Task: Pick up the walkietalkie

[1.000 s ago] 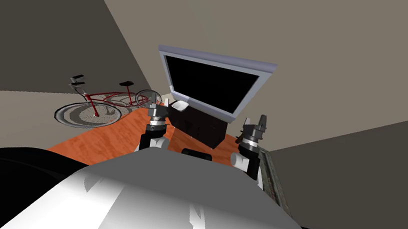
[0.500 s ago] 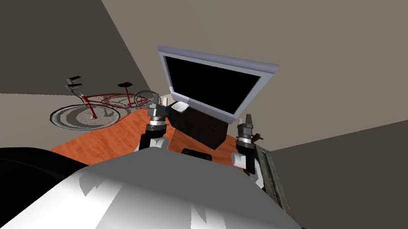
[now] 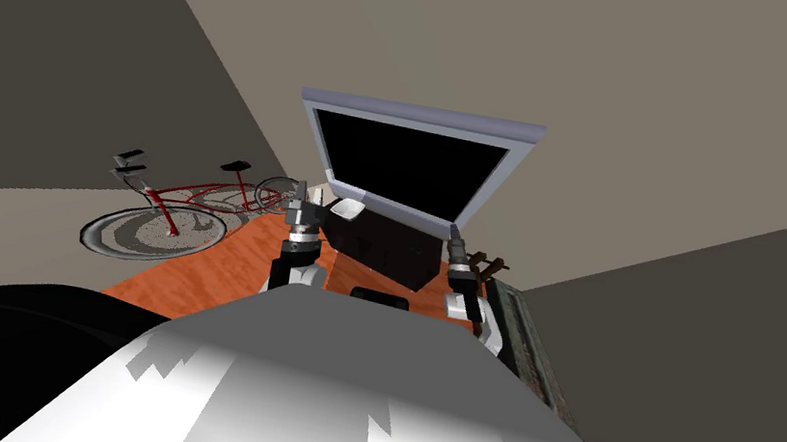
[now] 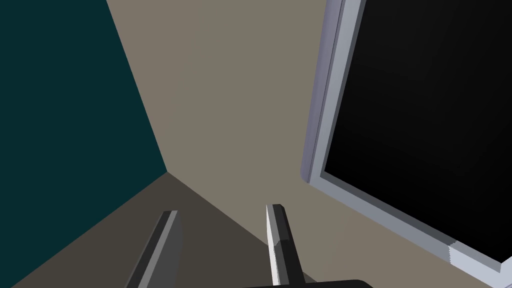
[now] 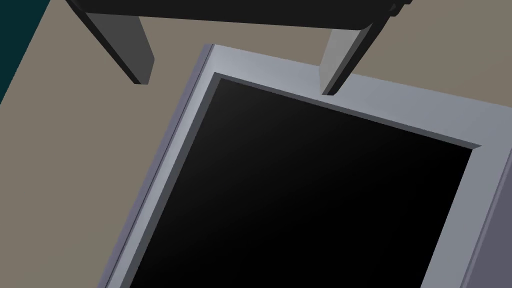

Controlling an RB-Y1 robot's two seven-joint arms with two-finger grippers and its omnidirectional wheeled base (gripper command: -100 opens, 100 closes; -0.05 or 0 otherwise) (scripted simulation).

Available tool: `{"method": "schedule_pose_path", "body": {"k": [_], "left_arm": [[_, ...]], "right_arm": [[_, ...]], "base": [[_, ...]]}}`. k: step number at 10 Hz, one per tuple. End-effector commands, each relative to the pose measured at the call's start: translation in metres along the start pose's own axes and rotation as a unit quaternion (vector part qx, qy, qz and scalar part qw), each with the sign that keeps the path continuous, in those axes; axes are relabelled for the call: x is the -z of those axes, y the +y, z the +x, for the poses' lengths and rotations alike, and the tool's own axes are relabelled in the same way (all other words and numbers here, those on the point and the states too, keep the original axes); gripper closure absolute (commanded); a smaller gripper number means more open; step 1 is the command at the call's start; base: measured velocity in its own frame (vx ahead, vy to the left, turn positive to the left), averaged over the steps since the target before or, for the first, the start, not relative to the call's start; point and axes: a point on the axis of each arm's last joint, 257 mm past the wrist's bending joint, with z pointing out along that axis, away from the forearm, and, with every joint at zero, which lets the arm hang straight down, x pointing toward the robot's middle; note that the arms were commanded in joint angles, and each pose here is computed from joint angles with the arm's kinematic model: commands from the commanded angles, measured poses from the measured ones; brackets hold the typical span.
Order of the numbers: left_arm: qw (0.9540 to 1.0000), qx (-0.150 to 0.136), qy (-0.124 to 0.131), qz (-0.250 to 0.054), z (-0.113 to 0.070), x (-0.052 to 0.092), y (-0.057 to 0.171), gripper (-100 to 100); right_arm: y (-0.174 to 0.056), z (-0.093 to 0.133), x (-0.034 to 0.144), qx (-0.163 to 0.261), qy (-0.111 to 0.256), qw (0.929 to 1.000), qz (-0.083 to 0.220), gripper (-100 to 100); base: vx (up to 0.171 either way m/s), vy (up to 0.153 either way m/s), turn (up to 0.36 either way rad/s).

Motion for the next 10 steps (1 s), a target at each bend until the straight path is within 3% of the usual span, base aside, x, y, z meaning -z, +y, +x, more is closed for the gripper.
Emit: {"method": "schedule_pose_path", "body": {"k": [1,2,4,7,8,9,10], "left_arm": [[1.0000,0.000,0.000,0.000,0.000,0.000,0.000,0],[1.0000,0.000,0.000,0.000,0.000,0.000,0.000,0],[1.0000,0.000,0.000,0.000,0.000,0.000,0.000,0],[1.0000,0.000,0.000,0.000,0.000,0.000,0.000,0],[1.0000,0.000,0.000,0.000,0.000,0.000,0.000,0],[1.0000,0.000,0.000,0.000,0.000,0.000,0.000,0],[1.0000,0.000,0.000,0.000,0.000,0.000,0.000,0]], "right_arm": [[-0.022,0.021,-0.004,0.045,0.029,0.9982,0.025,-100],[-0.023,0.021,-0.004,0.045,0.029,0.9982,0.027,-100],[-0.054,0.041,-0.003,0.102,0.065,0.9910,0.057,-100],[-0.098,0.062,0.004,0.194,0.116,0.9694,0.096,-100],[-0.104,0.063,0.006,0.194,0.119,0.9685,0.102,-100],[-0.122,0.067,0.011,0.226,0.136,0.9577,0.116,-100],[-0.122,0.067,0.011,0.226,0.136,0.9577,0.116,-100]], "base": [[0.038,0.080,-0.039],[0.029,0.049,-0.011],[0.030,0.059,-0.020],[0.048,0.098,0.001],[0.023,0.068,0.007],[0.020,0.059,0.026],[0.014,0.044,0.014]]}}
